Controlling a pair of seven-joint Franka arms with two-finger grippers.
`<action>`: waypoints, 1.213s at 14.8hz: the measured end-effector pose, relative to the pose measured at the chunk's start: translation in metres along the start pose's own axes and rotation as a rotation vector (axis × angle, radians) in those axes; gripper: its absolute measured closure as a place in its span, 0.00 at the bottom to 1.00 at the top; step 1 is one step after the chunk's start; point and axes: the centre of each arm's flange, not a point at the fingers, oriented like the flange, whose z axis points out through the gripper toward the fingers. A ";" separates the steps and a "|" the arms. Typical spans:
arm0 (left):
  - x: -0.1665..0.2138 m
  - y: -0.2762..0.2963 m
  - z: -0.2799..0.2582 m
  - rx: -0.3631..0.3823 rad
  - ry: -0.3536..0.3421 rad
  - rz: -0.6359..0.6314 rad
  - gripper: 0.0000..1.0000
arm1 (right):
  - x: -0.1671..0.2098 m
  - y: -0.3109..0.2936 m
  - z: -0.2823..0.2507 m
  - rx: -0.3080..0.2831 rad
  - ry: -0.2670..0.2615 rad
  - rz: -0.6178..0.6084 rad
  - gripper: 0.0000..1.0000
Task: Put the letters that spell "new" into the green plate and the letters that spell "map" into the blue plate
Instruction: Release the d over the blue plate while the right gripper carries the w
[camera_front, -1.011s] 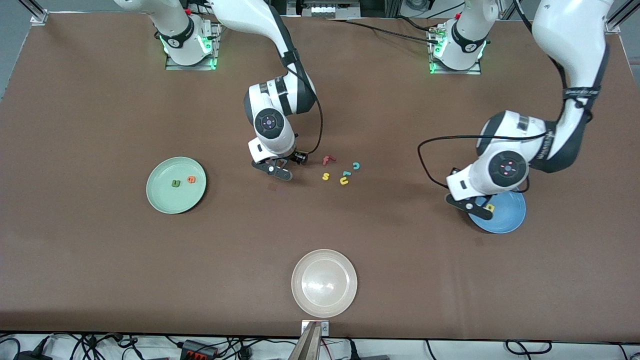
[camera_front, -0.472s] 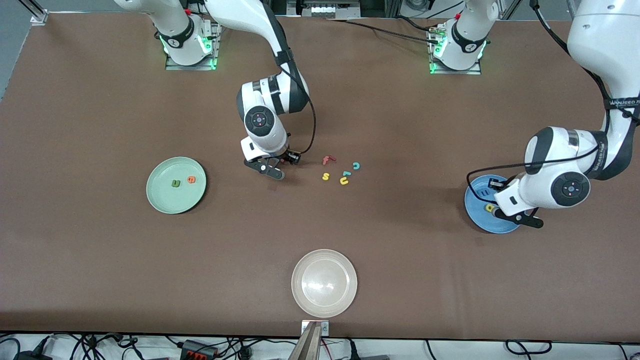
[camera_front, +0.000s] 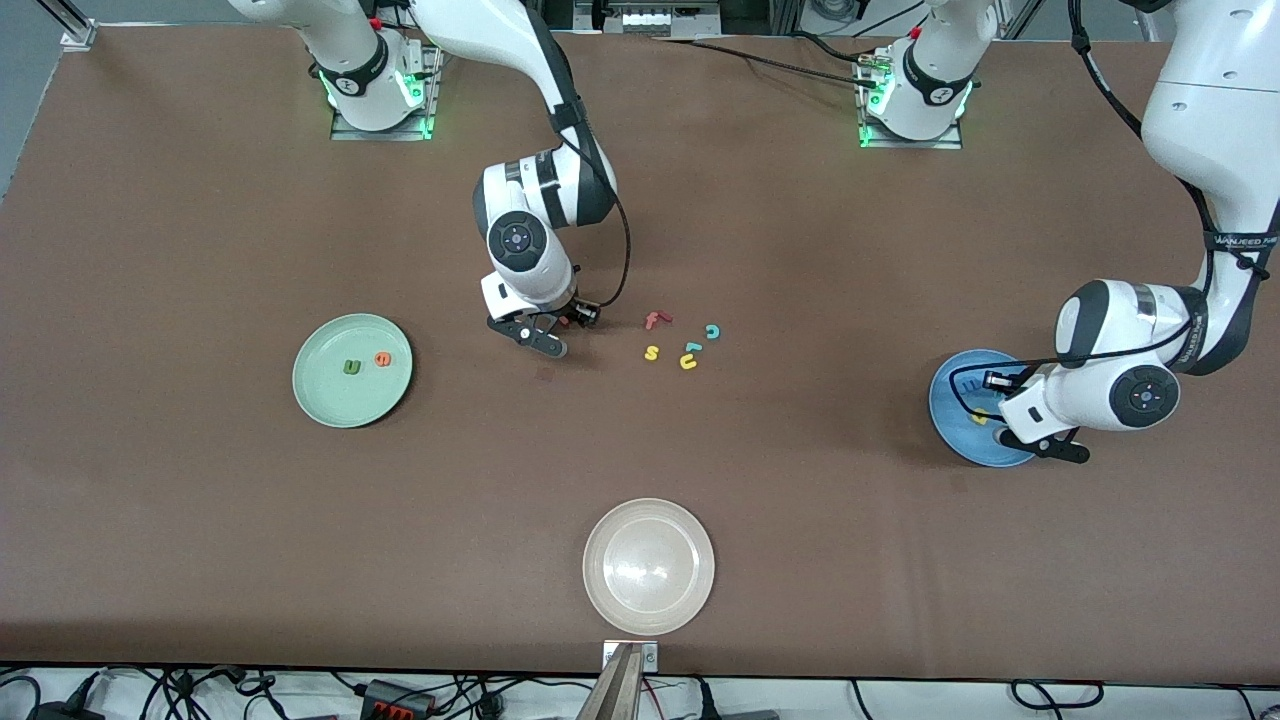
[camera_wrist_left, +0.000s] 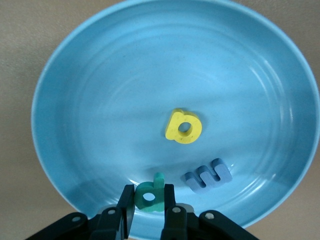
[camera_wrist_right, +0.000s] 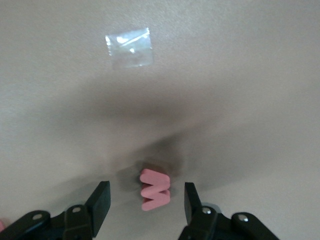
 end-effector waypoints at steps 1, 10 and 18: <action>0.000 0.001 0.000 -0.001 0.000 0.001 0.72 | -0.001 0.001 0.002 -0.003 -0.001 0.000 0.32; 0.004 0.004 -0.010 0.002 0.019 0.007 0.11 | -0.006 -0.002 0.003 0.001 0.008 -0.010 0.55; -0.011 0.049 -0.114 0.049 0.016 0.059 0.00 | -0.005 -0.003 0.001 0.006 0.011 -0.039 0.74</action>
